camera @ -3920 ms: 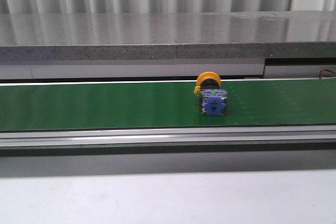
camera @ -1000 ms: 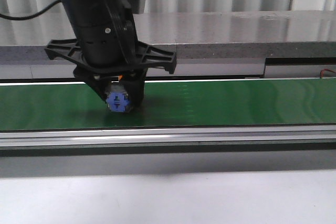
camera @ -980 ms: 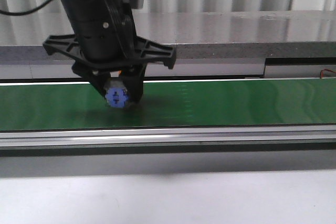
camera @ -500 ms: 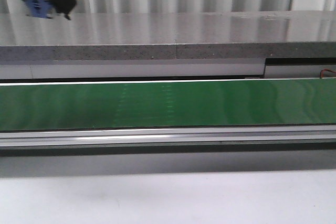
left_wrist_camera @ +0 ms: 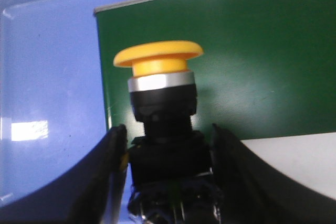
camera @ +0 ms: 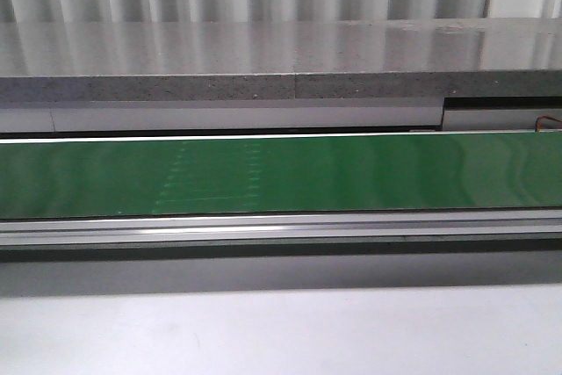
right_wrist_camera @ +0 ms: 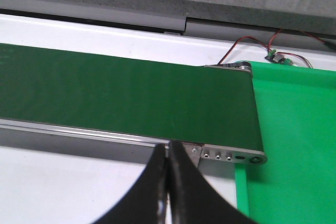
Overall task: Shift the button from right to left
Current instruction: 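Lift the button off the belt with the left gripper toward the blue tray, then lower the held button into the blue tray and open the left gripper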
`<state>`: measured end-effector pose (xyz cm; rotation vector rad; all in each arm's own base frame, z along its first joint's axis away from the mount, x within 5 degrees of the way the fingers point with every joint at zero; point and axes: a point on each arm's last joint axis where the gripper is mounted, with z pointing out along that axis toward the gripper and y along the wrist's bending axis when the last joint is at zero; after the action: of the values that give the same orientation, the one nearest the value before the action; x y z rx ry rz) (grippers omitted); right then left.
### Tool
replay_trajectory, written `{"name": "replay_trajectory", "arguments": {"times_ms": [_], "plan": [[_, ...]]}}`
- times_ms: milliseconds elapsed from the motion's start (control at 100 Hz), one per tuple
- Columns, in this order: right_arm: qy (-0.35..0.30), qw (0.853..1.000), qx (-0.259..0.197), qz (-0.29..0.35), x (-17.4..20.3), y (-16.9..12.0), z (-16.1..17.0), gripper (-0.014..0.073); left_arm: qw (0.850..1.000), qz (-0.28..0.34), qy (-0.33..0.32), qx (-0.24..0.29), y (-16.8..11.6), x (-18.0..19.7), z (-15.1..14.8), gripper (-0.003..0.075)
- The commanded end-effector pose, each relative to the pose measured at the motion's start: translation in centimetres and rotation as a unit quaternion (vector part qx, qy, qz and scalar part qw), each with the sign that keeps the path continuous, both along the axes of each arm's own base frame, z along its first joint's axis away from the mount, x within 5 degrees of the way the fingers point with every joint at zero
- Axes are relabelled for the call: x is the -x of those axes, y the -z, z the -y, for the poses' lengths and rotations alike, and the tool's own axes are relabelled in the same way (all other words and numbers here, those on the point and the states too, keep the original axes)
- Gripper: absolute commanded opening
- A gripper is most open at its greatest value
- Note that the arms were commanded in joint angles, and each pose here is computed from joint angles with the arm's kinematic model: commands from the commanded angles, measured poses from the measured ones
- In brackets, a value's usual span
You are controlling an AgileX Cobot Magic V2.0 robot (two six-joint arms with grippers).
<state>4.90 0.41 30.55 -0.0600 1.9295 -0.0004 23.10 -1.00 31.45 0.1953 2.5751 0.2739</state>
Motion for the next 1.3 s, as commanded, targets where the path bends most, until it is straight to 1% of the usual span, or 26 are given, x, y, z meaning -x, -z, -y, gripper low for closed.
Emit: {"name": "replay_trajectory", "arguments": {"times_ms": [0,50,170,250,310,530,750,840,990,1070,1290], "plan": [[0.004,0.999,0.006,0.047,-0.2,-1.4,0.1,-0.0066,0.998,0.054,-0.011,0.016,-1.3,-0.2,-1.7,-0.0020],[0.004,0.999,0.006,0.047,-0.2,-1.4,0.1,-0.0066,0.997,0.067,-0.040,0.030,-1.3,-0.4,-3.1,-0.0020],[0.004,0.999,0.006,0.047,-0.2,-1.4,0.1,-0.0066,0.993,0.085,-0.069,0.052,-1.3,-0.6,-5.5,-0.0020],[0.004,0.999,0.006,0.047,-0.2,-1.4,0.1,-0.0066,0.990,0.086,-0.092,0.070,-0.8,-1.0,-6.7,-0.0020],[0.004,0.999,0.006,0.047,-0.2,-1.4,0.1,-0.0066,0.988,0.082,-0.108,0.073,-0.3,-1.4,-7.5,-0.0020],[0.004,0.999,0.006,0.047,-0.2,-1.4,0.1,-0.0066,0.990,0.046,-0.113,0.072,1.7,-2.7,-8.1,-0.0020],[0.004,0.999,0.006,0.047,-0.2,-1.4,0.1,-0.0066,0.990,0.034,-0.115,0.077,2.5,-3.2,-8.3,-0.0020],[0.004,0.999,0.006,0.047,-0.2,-1.4,0.1,-0.0066,0.992,0.026,-0.110,0.063,3.0,-3.6,-8.5,-0.0020],[0.004,0.999,0.006,0.047,-0.2,-1.4,0.1,-0.0066,0.996,0.009,-0.081,0.039,4.1,-4.3,-9.1,-0.0020],[0.004,0.999,0.006,0.047,-0.2,-1.4,0.1,-0.0066,0.997,0.011,-0.077,0.026,4.8,-4.7,-10.2,-0.0020],[0.004,0.999,0.006,0.047,-0.2,-1.4,0.1,-0.0066,0.994,0.031,-0.107,0.016,6.1,-5.4,-13.7,-0.0020]]}}
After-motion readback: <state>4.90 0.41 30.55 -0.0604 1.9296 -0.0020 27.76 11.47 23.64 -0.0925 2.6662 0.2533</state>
